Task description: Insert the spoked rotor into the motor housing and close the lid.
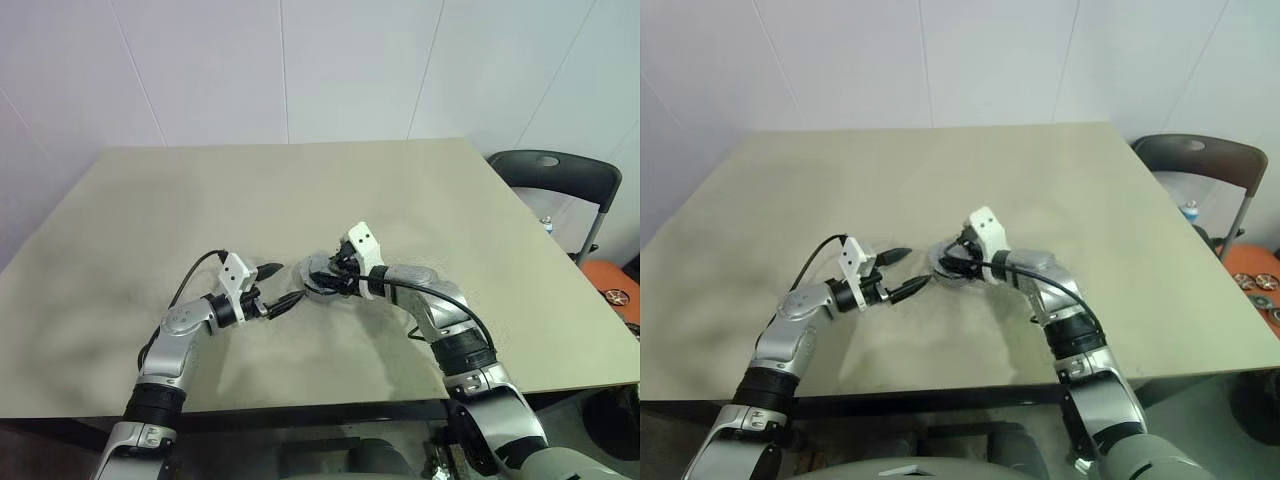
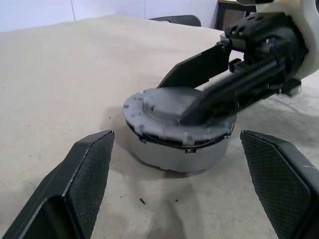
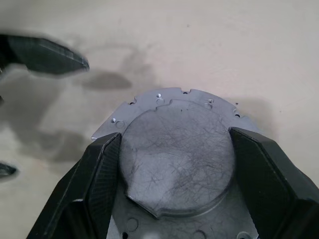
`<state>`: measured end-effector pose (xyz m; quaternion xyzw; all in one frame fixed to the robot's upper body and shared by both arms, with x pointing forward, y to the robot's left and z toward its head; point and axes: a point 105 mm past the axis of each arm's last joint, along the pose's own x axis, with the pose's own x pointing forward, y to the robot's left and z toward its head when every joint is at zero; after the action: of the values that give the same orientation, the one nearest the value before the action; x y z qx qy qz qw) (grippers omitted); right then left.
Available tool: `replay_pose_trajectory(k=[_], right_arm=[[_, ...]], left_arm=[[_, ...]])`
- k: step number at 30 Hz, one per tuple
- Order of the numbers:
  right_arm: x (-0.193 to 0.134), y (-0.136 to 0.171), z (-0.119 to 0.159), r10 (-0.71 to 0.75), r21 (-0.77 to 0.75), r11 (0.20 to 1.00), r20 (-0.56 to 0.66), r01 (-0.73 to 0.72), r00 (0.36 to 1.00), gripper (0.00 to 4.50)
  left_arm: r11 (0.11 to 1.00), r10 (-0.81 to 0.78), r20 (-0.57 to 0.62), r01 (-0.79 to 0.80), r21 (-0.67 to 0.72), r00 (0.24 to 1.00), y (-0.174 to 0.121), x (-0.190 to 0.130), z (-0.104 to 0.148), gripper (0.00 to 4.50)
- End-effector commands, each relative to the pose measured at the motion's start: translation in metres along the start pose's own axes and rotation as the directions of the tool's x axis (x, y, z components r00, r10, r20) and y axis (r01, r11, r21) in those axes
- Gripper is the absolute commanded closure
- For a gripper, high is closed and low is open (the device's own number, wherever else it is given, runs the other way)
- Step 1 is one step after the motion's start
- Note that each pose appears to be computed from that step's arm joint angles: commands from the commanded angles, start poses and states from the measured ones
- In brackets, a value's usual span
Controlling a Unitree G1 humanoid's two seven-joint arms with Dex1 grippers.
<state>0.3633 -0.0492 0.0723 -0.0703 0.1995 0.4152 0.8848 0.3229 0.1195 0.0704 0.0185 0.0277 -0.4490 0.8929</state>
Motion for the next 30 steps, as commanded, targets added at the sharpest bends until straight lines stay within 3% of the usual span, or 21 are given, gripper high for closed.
replay_pose_trajectory(k=[1, 6, 11, 30], right_arm=[[0.002, 0.001, 0.011, -0.020, -0.090, 0.996, 0.023, 0.022, 1.000, 1.46], [0.003, 0.001, 0.009, -0.030, -0.129, 0.991, 0.014, 0.031, 0.999, 1.46], [0.001, 0.009, 0.007, 0.043, -0.020, 0.999, 0.011, -0.043, 0.999, 1.46], [-0.010, -0.025, -0.012, -0.109, -0.146, 0.984, -0.071, 0.098, 0.991, 1.46]], left_arm=[[1.000, 0.007, 0.032, -0.008, 0.029, 0.999, 0.003, -0.002, 0.011, 0.17], [0.999, 0.016, 0.030, -0.017, 0.032, 0.999, 0.005, -0.003, 0.011, 0.17], [0.999, 0.012, 0.024, -0.013, 0.031, 1.000, 0.004, -0.002, 0.008, 0.17], [0.999, 0.000, 0.019, -0.001, 0.042, 1.000, 0.004, -0.006, 0.010, 0.17]])
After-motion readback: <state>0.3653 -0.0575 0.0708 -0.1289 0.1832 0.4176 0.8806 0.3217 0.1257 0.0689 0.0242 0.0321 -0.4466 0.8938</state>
